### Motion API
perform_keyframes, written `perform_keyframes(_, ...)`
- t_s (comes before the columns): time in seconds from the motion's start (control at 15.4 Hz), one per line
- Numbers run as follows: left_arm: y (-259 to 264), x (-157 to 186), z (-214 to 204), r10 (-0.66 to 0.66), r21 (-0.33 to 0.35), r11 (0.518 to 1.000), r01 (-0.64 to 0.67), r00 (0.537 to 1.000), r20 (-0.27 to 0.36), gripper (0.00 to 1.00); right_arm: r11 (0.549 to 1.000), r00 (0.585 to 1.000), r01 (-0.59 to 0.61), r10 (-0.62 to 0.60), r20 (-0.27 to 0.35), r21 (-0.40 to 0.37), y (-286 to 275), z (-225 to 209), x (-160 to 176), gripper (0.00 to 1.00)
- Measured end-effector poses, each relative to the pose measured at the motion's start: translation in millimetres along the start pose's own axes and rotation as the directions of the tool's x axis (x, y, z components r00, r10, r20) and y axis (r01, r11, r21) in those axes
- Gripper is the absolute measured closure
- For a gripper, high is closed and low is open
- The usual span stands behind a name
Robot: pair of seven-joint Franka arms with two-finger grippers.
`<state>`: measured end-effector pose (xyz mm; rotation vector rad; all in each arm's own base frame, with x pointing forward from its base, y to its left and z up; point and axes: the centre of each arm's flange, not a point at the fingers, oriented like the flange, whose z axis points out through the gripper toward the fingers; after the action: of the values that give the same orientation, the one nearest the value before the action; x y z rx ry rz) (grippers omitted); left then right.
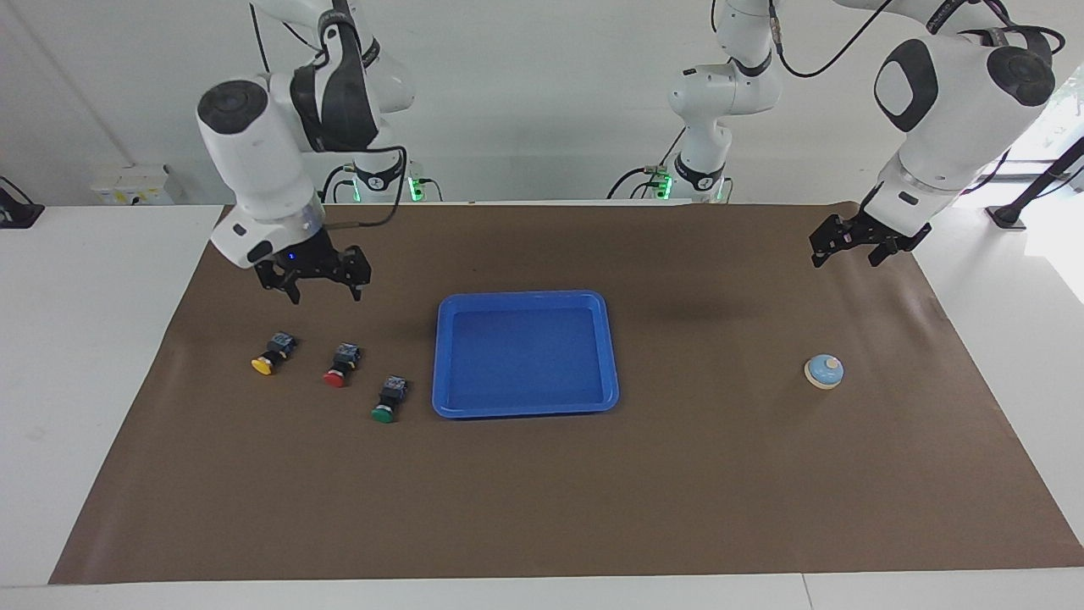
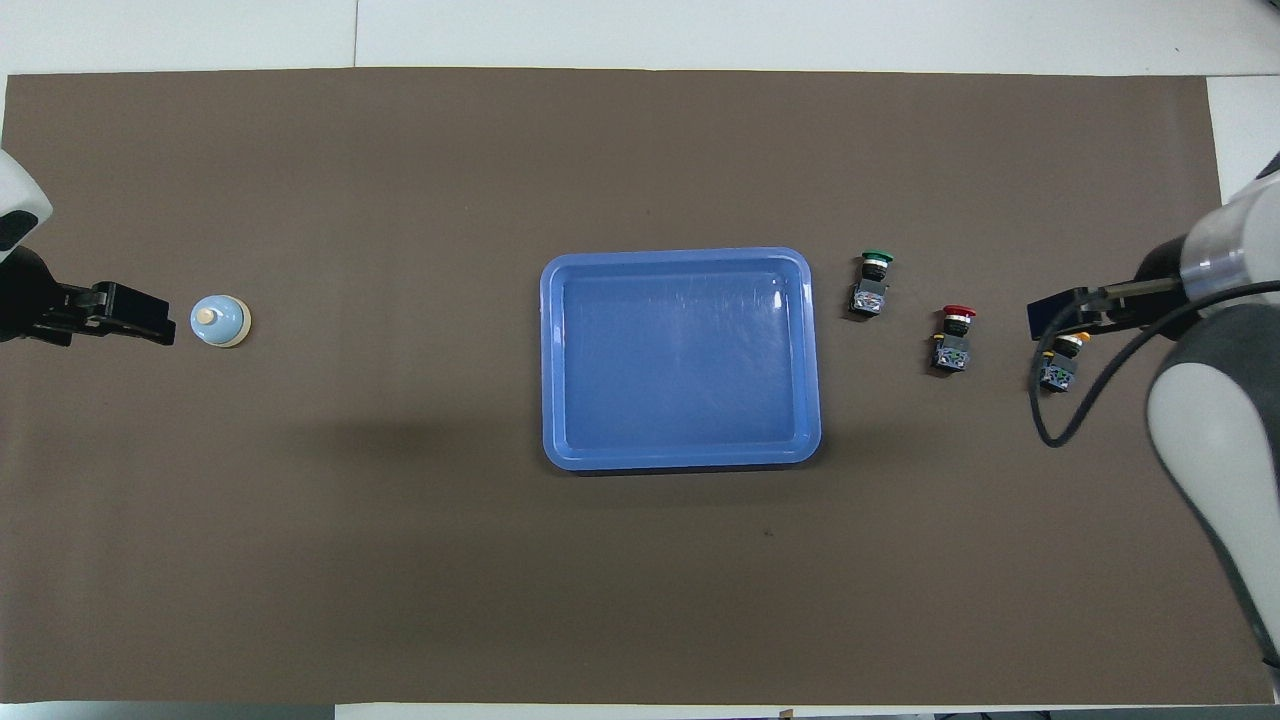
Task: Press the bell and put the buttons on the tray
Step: 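Grasp the green-capped button with the right gripper, then carry the green button into the blue tray and release it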
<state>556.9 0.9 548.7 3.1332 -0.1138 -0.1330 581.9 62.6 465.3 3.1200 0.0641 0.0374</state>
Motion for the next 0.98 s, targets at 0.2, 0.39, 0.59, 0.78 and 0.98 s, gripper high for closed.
perform_keyframes(0.2,1,-1,1,-0.004,-0.010,1.000,0.004,1.000,0.012,0.00,1.000,0.999,-0.018,0.019,-0.040,0.015,-23,67,17,0.00)
perform_keyframes(0.39,3,-4,-4,-0.012,-0.024,1.000,0.012,0.999,0.033,0.00,0.999,0.998,-0.032,0.034,-0.057,0.027,-36,111,28,0.00)
perform_keyframes(0.59,10,-7,-15,-0.035,-0.024,0.999,0.037,0.998,0.055,0.00,0.998,0.996,-0.058,0.060,-0.060,0.033,-36,138,41,0.00)
perform_keyframes(0.78,11,-8,-17,-0.040,-0.024,0.999,0.042,0.997,0.067,0.00,0.991,0.990,-0.126,0.128,-0.058,0.038,-50,152,45,0.02)
perform_keyframes(0.98,12,-9,-19,-0.038,-0.024,0.999,0.040,0.996,0.078,0.00,0.979,0.978,-0.201,0.202,-0.043,0.036,-57,162,45,0.02)
